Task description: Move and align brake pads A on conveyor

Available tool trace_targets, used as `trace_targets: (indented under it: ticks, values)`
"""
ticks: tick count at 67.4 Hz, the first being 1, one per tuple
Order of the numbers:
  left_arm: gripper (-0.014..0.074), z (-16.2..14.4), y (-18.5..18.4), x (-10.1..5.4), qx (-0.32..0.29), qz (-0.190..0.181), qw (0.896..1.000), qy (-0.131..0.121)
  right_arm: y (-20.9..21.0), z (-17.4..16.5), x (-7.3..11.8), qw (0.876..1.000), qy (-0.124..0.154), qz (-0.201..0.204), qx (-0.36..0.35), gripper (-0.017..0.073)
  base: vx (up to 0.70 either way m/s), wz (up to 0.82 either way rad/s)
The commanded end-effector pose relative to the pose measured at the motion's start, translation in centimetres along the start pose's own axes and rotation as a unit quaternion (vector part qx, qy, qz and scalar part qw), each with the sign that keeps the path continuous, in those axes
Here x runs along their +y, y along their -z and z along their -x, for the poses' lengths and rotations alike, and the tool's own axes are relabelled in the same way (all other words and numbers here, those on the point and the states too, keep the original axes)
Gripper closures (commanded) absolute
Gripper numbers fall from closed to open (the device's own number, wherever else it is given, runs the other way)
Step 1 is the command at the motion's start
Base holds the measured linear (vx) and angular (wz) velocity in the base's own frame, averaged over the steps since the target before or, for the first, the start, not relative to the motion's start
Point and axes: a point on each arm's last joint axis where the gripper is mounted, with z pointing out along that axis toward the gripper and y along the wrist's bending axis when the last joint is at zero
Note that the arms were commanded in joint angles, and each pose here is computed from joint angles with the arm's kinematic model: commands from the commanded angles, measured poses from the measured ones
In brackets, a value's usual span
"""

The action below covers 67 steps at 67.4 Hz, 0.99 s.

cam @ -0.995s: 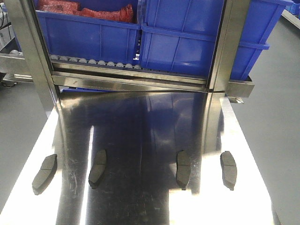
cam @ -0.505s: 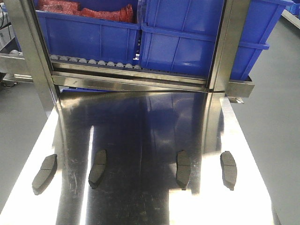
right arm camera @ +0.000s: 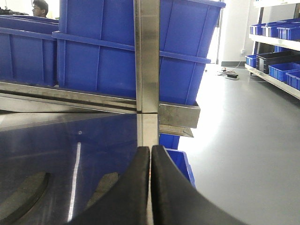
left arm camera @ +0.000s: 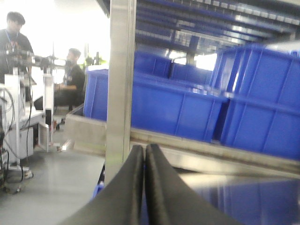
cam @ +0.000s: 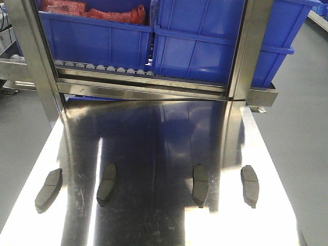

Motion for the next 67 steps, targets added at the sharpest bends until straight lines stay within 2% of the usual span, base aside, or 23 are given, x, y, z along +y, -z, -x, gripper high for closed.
trace_targets:
  ticks: [1, 8, 14, 19, 28, 33, 40, 45, 49, 58, 67]
  values:
    - [0.06, 3.1, -0.9, -0.2, -0.026, -0.001, 1.0, 0.011, 0.1, 0.3, 0.0, 0.999, 0.006, -0.001, -0.034, 0.0571, 0.0, 0.0]
    - [0.06, 4.8, -2.6, -0.4, 0.004, 0.001, 1.0, 0.011, 0.1, 0.3, 0.0, 0.999, 0.006, -0.001, -0.034, 0.0571, 0.0, 0.0]
    - [0.06, 5.5, -4.2, -0.4, 0.073, 0.006, 0.997, 0.007, 0.1, 0.3, 0.0, 0.999, 0.006, -0.001, -0.034, 0.0571, 0.0, 0.0]
    - [0.06, 5.9, -5.6, -0.5, 0.133, 0.009, 0.991, 0.006, 0.1, 0.3, 0.0, 0.999, 0.006, -0.001, -0.034, 0.0571, 0.0, 0.0]
    - [0.06, 5.4, -7.7, -0.5, 0.253, 0.016, 0.967, 0.006, 0.1, 0.3, 0.0, 0.999, 0.006, -0.001, -0.034, 0.0571, 0.0, 0.0]
    - [0.06, 4.9, -8.6, -0.5, 0.323, 0.02, 0.946, 0.006, 0.1, 0.3, 0.0, 0.999, 0.006, -0.001, -0.034, 0.0571, 0.0, 0.0]
    - [0.06, 4.4, -9.5, -0.5, 0.387, 0.024, 0.922, 0.007, 0.1, 0.3, 0.0, 0.999, 0.006, -0.001, -0.034, 0.0571, 0.0, 0.0]
    - [0.06, 3.8, -9.9, -0.5, 0.417, 0.026, 0.908, 0.007, 0.1, 0.3, 0.0, 0.999, 0.006, -0.001, -0.034, 0.0571, 0.0, 0.0]
    - [0.06, 3.4, -10.1, -0.4, 0.43, 0.027, 0.903, 0.007, 0.1, 0.3, 0.0, 0.999, 0.006, -0.001, -0.034, 0.0571, 0.0, 0.0]
    - [0.06, 3.0, -10.3, -0.4, 0.443, 0.03, 0.896, 0.011, 0.1, 0.3, 0.0, 0.999, 0.006, -0.001, -0.034, 0.0571, 0.0, 0.0]
    - [0.06, 2.9, -10.3, -0.4, 0.445, 0.031, 0.895, 0.012, 0.1, 0.3, 0.0, 0.999, 0.006, -0.001, -0.034, 0.0571, 0.0, 0.0]
